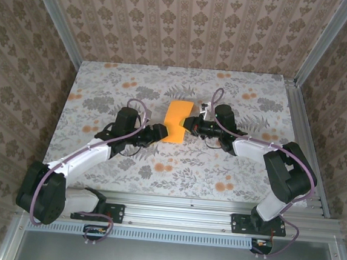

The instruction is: Fold a paper plane with a square sheet of paper (pick it up from the middle)

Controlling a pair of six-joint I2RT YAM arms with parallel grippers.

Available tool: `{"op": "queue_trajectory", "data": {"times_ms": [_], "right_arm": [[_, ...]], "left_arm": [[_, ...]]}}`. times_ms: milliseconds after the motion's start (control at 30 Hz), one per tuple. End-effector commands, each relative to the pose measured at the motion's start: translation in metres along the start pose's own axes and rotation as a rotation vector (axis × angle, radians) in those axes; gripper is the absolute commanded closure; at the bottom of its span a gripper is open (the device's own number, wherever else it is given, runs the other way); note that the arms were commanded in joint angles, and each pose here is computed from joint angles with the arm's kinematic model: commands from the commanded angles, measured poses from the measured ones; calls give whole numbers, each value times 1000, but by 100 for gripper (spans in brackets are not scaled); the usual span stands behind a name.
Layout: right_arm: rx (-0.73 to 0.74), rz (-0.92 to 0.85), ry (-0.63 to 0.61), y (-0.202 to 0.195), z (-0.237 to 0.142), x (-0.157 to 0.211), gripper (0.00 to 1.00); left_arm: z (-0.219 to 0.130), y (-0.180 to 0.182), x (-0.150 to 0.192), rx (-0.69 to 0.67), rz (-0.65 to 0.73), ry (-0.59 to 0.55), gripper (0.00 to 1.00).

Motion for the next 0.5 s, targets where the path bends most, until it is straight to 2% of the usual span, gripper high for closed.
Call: {"op": "queue_trajectory", "data": {"times_ms": [0, 467], "right_arm": [[-21, -21, 10, 7, -4, 3, 99], [-12, -20, 16, 5, -1, 3, 99]], "left_arm": [[-10, 10, -2, -98, 54, 7, 33], [-6, -10, -11, 26, 26, -16, 32]]}}
Point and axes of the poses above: each hand's point on the last joint's axis, 136 mm out from that joint toward the fingers, its own z axis out along the fingers, its own y axis along the line the jaws close on, x = y × z, the point moved 1 cm from there along -z, back along the fingers, and after that the axes turned 9 degrees about z, right-handed, at the moved point
